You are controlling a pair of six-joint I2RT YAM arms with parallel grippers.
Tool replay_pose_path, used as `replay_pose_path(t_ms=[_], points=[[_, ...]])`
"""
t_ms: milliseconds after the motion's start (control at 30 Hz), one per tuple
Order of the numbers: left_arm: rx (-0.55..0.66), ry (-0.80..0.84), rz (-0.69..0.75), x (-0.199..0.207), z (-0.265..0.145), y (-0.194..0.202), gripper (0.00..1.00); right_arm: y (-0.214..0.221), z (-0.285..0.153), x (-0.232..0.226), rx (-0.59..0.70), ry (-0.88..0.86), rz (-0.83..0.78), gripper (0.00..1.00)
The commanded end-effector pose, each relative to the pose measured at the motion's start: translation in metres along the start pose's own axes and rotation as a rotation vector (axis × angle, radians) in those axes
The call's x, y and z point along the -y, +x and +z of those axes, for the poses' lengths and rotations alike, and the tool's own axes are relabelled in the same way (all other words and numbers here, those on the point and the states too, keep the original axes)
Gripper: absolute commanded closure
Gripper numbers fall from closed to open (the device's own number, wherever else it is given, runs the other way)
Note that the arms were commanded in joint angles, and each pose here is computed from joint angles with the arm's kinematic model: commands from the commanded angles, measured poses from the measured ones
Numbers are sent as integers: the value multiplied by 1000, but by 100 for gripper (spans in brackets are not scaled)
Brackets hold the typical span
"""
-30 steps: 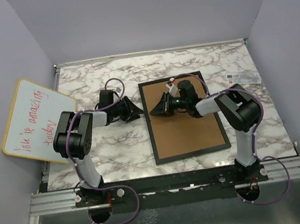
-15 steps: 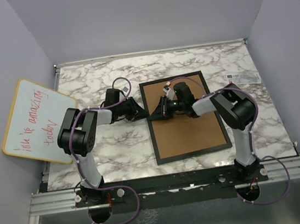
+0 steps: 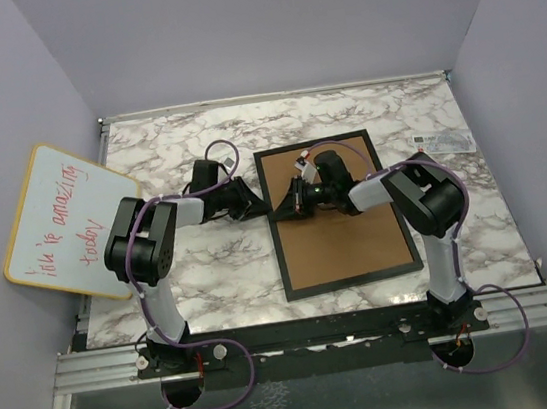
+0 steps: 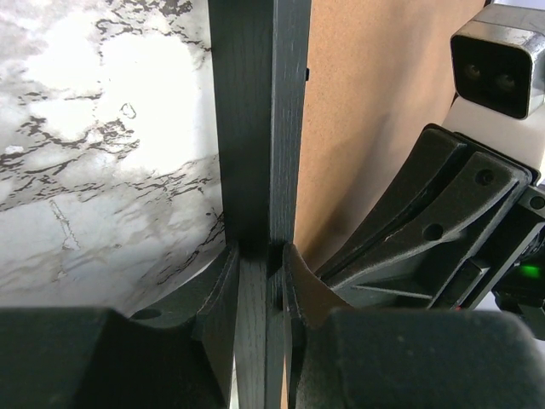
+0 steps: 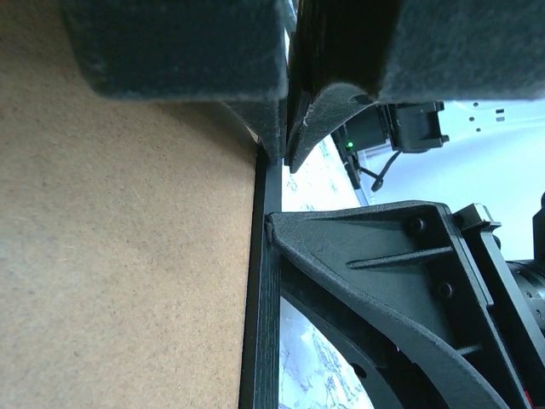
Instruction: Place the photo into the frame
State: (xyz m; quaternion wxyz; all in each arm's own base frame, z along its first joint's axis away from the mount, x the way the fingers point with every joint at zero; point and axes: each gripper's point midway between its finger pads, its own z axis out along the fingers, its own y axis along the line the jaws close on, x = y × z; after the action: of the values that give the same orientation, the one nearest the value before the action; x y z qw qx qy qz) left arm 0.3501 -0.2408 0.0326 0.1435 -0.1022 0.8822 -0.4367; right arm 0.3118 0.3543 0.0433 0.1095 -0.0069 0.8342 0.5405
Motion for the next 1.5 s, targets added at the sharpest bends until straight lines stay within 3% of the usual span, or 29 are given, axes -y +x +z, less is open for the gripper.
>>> replay_pose_path(t_ms=[0, 767, 967, 1267, 1467], points=[[-38, -277, -55, -75, 7, 28, 85, 20, -3, 25, -38, 89, 39, 95], [-53, -293, -57, -83, 4, 37, 86, 6, -9, 52, 65, 191, 128, 96], [-46, -300, -56, -84, 4, 36, 87, 3, -18, 77, 106, 375, 211, 99], [-53, -345, -53, -92, 2, 37, 89, 16, -40, 108, 74, 593, 219, 99], [-56, -365, -54, -97, 1, 38, 90, 8, -59, 123, 119, 743, 172, 99]])
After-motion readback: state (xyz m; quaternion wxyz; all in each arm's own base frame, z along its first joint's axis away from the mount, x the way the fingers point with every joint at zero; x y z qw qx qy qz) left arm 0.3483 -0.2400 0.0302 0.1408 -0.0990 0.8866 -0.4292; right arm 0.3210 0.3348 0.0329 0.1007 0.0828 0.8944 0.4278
